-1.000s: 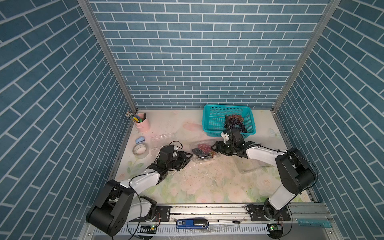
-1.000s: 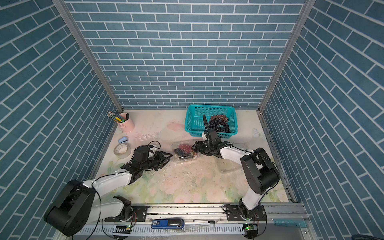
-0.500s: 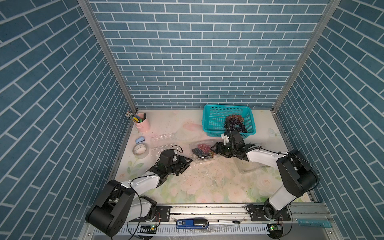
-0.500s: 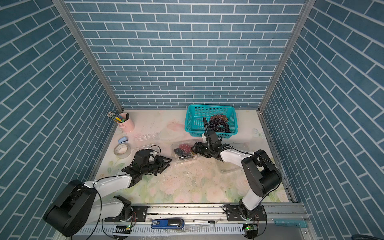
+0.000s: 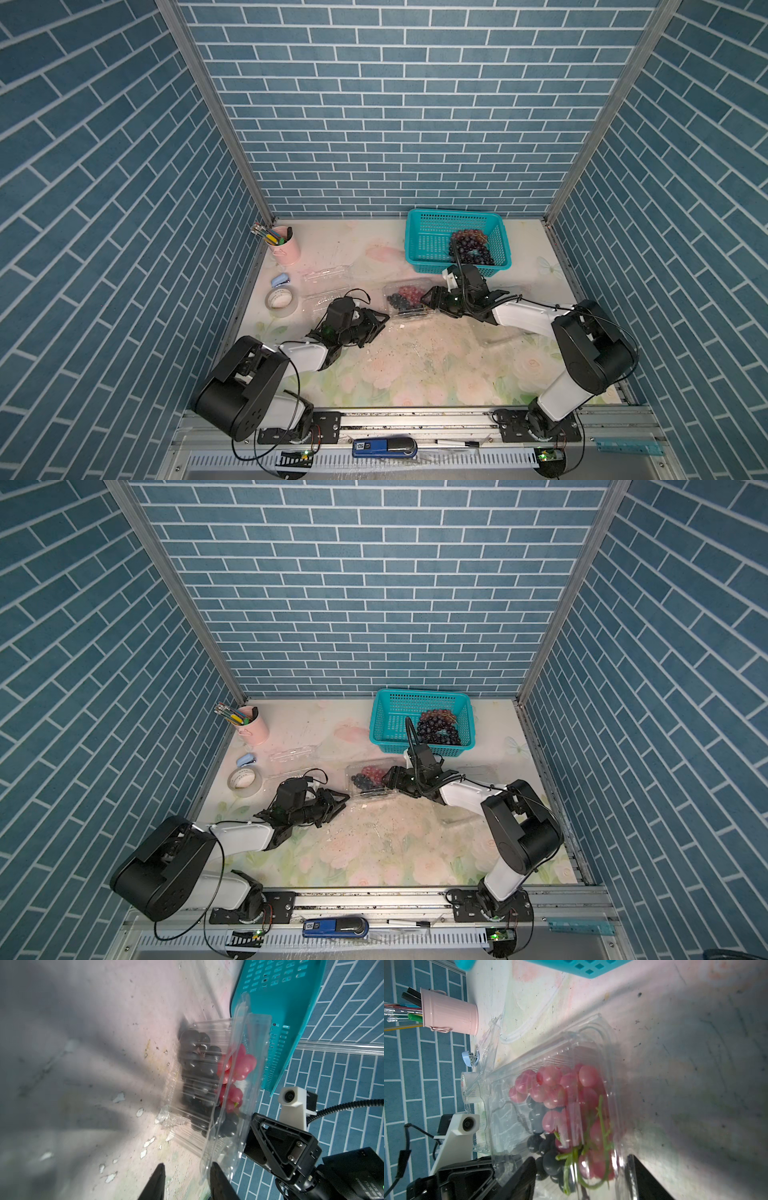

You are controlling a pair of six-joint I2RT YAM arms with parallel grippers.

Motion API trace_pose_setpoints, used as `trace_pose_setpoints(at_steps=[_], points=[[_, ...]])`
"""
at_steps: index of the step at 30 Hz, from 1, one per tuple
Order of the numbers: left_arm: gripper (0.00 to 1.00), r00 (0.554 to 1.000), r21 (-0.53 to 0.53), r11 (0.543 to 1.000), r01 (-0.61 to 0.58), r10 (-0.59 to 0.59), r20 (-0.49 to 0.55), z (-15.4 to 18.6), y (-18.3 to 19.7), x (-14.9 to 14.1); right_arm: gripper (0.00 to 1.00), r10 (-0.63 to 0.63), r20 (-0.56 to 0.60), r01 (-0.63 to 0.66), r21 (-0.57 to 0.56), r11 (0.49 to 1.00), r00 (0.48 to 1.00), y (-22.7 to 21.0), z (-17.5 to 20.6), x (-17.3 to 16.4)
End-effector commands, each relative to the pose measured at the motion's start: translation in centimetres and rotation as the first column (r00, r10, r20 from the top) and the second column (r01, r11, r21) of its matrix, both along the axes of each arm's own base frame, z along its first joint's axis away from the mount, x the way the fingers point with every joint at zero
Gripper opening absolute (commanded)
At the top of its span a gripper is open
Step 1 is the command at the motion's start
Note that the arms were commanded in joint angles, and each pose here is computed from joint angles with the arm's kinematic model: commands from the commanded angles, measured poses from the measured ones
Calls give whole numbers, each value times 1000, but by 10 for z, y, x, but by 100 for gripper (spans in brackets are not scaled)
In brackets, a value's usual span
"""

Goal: Pack grapes into containers
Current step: Close the packing box at the center of the board.

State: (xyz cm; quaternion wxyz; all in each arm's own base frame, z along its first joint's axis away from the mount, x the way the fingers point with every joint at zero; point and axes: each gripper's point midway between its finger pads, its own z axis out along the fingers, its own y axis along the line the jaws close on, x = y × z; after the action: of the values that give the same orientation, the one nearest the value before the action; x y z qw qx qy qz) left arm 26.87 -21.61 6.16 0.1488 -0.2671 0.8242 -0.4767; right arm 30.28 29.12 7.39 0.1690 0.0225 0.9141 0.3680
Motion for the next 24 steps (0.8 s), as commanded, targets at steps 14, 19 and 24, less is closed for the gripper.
trace_pose_setpoints(at_steps=[14, 19, 24], points=[[33, 997, 12, 999, -35, 34, 64, 10, 2, 9, 67, -2, -24, 3, 37, 999, 1000, 11, -2, -15], [30, 997, 13, 999, -43, 42, 69, 11, 3, 10, 67, -3, -25, 4, 33, 999, 1000, 10, -4, -16], [24, 996, 16, 999, -50, 49, 77, 11, 4, 11, 67, -4, -29, 5, 29, 1000, 1000, 9, -5, -17]])
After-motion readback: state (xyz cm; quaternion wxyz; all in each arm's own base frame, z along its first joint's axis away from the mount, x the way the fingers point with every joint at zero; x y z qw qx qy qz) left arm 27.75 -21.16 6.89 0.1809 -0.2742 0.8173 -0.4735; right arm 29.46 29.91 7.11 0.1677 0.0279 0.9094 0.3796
